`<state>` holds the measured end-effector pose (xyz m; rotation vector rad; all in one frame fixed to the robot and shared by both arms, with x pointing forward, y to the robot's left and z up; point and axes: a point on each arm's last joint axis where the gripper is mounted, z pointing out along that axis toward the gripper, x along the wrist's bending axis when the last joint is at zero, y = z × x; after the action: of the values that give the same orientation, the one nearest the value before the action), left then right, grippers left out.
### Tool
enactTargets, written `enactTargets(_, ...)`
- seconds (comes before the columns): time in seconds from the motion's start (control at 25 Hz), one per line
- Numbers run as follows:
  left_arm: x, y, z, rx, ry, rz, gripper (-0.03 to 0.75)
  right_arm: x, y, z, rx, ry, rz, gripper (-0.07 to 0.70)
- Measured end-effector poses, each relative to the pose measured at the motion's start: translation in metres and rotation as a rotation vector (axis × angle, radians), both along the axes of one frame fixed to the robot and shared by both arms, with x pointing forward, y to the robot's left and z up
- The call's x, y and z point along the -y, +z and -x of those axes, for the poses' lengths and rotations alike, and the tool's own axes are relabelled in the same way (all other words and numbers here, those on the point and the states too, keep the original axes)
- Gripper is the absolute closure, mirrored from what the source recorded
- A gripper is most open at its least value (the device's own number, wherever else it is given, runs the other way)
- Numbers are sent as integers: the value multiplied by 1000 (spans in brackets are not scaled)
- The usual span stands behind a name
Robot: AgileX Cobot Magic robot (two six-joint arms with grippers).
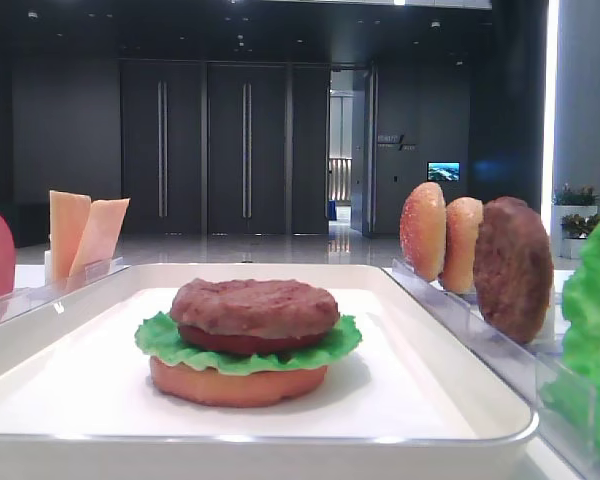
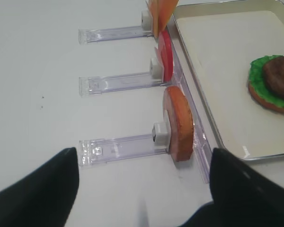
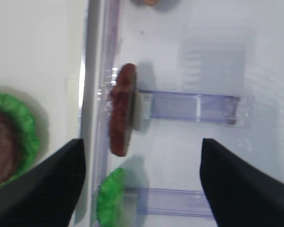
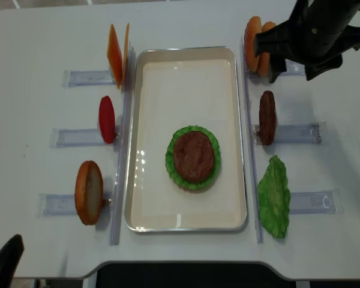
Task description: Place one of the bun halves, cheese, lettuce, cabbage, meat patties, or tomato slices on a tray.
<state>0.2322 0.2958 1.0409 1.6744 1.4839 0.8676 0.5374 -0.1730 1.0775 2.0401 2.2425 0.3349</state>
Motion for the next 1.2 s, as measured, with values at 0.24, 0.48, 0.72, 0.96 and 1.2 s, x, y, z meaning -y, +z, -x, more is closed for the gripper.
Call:
enactTargets(0.24,0,0,0,0,0,0,55,71,0,-19,-8,-105,33,144)
enactTargets(0.48,0,0,0,0,0,0,55,118,0,-24,-7,-168,53,144)
enactTargets(0.72,0,0,0,0,0,0,55,139,2,-4,-8,-212,52,144)
enactTargets(0.96,0,0,0,0,0,1,55,136,13,52,24,-214,45,144)
enactTargets(1.2,0,0,0,0,0,1,55,133,28,117,139,-210,39,144)
